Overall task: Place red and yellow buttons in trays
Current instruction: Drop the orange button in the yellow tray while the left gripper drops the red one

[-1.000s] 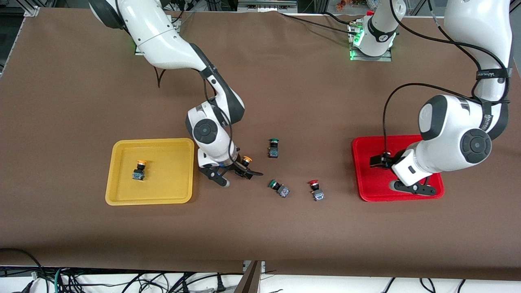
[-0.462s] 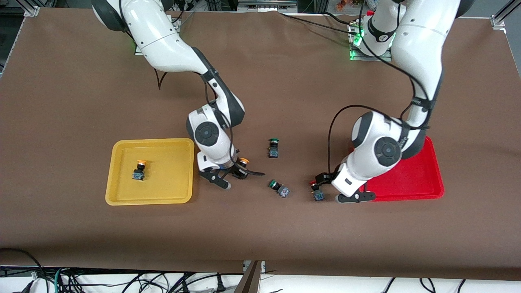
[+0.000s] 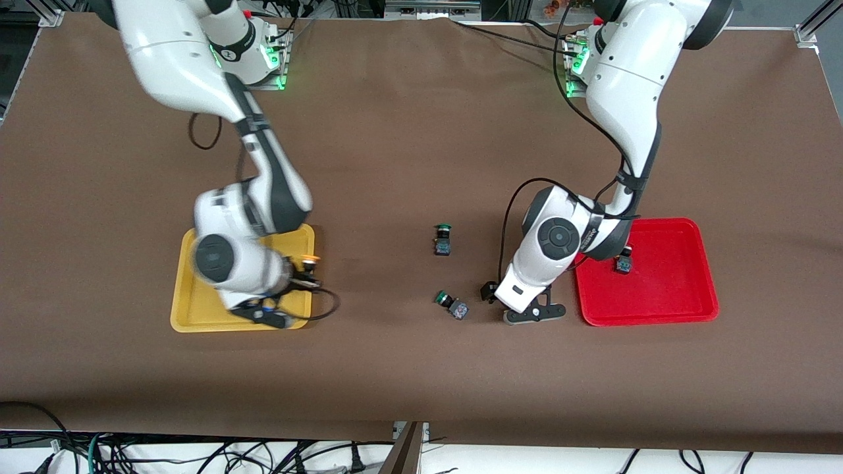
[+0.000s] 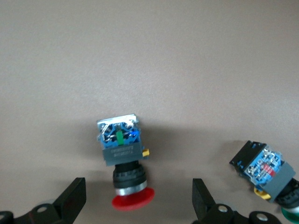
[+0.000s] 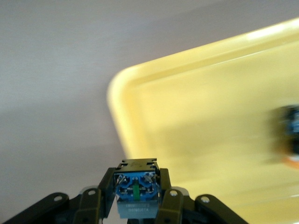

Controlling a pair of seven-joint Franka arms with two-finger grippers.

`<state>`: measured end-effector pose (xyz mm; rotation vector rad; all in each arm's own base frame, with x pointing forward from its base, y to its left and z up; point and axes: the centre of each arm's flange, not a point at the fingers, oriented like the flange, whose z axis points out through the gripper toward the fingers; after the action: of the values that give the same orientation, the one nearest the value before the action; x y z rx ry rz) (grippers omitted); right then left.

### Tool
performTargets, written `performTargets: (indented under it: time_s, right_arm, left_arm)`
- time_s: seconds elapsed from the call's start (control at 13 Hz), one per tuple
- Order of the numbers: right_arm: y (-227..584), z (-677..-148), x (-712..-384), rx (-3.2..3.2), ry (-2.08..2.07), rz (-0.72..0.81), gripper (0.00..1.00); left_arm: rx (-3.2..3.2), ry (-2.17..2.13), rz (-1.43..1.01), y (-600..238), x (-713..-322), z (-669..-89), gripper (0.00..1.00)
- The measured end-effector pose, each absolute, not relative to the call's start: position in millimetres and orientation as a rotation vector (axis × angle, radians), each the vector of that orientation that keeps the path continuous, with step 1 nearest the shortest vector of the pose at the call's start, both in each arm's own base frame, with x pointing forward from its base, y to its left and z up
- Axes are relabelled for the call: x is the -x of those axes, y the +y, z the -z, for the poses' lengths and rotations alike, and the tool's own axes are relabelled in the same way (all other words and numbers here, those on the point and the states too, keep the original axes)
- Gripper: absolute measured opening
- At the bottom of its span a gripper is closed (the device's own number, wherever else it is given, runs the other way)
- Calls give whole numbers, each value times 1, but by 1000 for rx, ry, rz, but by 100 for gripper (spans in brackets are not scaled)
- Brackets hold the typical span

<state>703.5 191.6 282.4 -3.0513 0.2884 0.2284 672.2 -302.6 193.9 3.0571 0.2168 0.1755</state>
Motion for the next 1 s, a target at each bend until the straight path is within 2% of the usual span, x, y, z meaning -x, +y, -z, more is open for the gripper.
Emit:
performTargets:
  time_s: [0.08, 0.38, 0.54, 0.69, 0.77, 1.0]
  right_arm:
    - [164, -280, -705, 3050, 229, -279, 41]
    - [127, -234, -693, 3046, 172, -412, 41]
    - [132, -215, -688, 3047, 138, -418, 41]
    - [134, -211, -687, 3047, 127, -409, 41]
    - [133, -213, -688, 3047, 123, -400, 45]
    - [123, -242, -699, 3049, 129, -343, 76]
  left_arm:
    - [-3069, 201, -200, -301, -674, -192, 100]
    - [-3078, 195, -246, -291, -679, -178, 59]
    - [-3074, 201, -259, -288, -682, -178, 44]
    - [-3083, 188, -281, -266, -695, -188, 44]
    - [-3108, 137, -252, -245, -703, -198, 44]
    - [-3186, -76, -33, -156, -717, -257, 44]
